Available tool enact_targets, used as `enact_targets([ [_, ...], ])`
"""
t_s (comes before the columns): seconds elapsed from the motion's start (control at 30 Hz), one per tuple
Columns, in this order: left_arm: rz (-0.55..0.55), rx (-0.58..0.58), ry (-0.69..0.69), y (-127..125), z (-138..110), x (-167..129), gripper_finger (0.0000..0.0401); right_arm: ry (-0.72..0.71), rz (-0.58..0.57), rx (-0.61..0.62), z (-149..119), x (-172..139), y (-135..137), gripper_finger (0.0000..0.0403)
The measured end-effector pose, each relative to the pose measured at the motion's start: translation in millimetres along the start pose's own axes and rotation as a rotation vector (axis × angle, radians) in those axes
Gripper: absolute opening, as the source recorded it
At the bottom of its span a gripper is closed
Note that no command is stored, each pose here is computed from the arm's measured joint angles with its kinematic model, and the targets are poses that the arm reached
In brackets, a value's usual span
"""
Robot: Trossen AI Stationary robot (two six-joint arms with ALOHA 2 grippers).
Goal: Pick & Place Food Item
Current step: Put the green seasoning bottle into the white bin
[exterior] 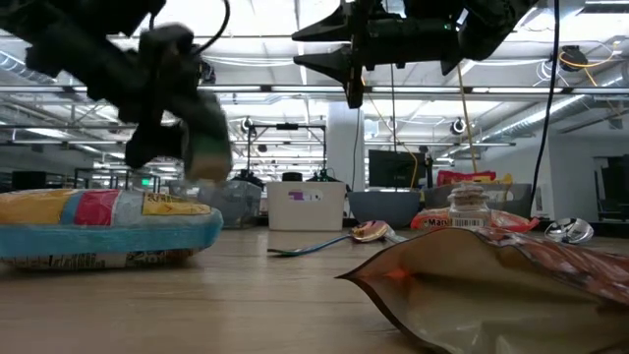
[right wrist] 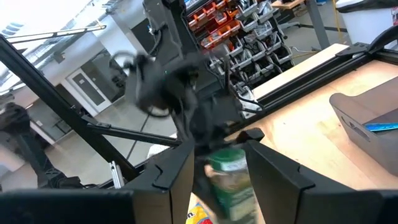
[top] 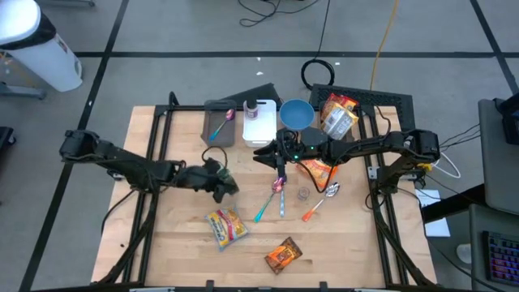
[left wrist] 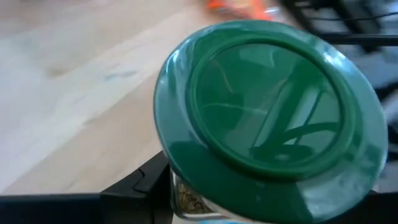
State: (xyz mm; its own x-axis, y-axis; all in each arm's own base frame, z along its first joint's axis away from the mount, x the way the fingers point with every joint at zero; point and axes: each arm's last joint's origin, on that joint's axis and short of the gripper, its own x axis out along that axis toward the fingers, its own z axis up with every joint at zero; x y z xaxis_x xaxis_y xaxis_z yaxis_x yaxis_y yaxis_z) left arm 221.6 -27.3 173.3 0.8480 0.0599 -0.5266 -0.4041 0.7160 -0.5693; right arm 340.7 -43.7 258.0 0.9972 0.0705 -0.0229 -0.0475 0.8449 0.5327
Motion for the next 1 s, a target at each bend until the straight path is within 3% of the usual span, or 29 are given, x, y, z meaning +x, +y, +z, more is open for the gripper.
enact_targets([
  [0.23,-0.19,0.054,0.012,-14,41,-25,0.0206,0.058,0.095,0.004,1,1,4,0.0139],
  [0.43,-0.192,0.171,0.092,-29,74,-42,0.0206,0.109,0.118,-0.049,15,8,13,0.0139],
  [0.67,-0.189,0.315,0.069,-54,112,-57,0.0206,0.125,0.097,-0.102,30,13,19,0.0139],
  [0.83,-0.144,0.361,0.126,-60,122,-47,0.0206,0.085,0.067,-0.085,38,13,16,0.0142],
  [1.0,-0.174,0.405,0.176,-69,131,-32,0.0206,0.084,0.064,-0.052,39,13,14,0.0168],
])
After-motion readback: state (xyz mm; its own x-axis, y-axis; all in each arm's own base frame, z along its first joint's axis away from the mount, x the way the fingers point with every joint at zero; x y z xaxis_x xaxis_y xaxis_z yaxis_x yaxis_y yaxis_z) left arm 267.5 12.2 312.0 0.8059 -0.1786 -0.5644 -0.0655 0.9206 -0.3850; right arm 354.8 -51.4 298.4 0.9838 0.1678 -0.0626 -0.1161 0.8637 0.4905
